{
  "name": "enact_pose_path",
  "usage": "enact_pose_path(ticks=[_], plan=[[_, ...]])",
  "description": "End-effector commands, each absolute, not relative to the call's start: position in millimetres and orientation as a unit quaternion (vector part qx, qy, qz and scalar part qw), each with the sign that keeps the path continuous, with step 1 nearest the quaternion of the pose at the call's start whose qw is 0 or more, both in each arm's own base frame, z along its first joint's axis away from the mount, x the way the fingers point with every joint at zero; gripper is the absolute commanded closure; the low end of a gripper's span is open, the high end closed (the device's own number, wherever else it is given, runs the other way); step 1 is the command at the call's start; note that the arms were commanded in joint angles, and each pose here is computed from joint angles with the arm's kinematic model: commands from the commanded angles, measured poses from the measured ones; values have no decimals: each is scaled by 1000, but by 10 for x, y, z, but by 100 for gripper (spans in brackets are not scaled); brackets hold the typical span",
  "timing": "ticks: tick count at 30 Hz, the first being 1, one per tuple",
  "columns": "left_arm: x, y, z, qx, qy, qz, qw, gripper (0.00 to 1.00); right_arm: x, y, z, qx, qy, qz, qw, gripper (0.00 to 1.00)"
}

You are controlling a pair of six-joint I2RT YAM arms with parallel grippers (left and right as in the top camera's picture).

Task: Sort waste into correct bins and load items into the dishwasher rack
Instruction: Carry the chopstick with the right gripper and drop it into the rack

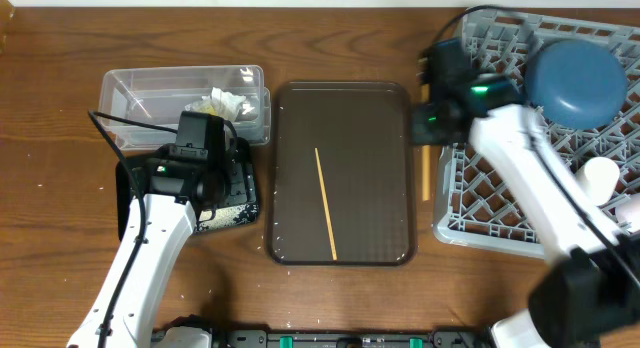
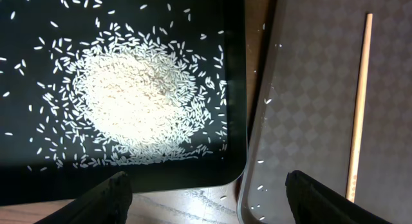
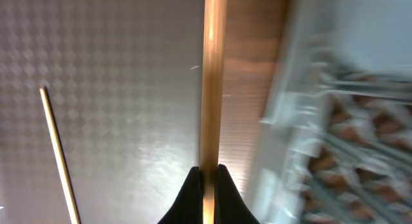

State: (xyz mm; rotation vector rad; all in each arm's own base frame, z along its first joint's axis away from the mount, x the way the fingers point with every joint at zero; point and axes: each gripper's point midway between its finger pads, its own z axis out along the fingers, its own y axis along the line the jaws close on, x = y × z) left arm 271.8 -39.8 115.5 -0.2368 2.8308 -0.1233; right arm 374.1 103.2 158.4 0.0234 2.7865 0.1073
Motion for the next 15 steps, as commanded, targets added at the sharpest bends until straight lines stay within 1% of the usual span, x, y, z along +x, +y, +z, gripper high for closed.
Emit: enact_pose_path(ticks=[1, 3, 6, 11, 15], plan=[[2718, -366, 1164, -88, 984, -38, 151, 21, 3737, 601, 1832, -1, 979, 8, 201, 99], [2718, -366, 1164, -88, 984, -38, 151, 21, 3705, 314, 1902, 12, 979, -15, 205, 99], [2718, -366, 1164, -88, 984, -38, 151, 20, 3673, -42, 1890, 18, 980, -33, 194, 99], [2726, -369, 1166, -88, 984, -38, 153, 21, 3615, -497, 1639, 55, 985, -48, 154, 99], [2724, -380, 1166, -88, 984, -42, 152, 20, 3603, -695, 1404, 81, 988, -50, 121, 99]])
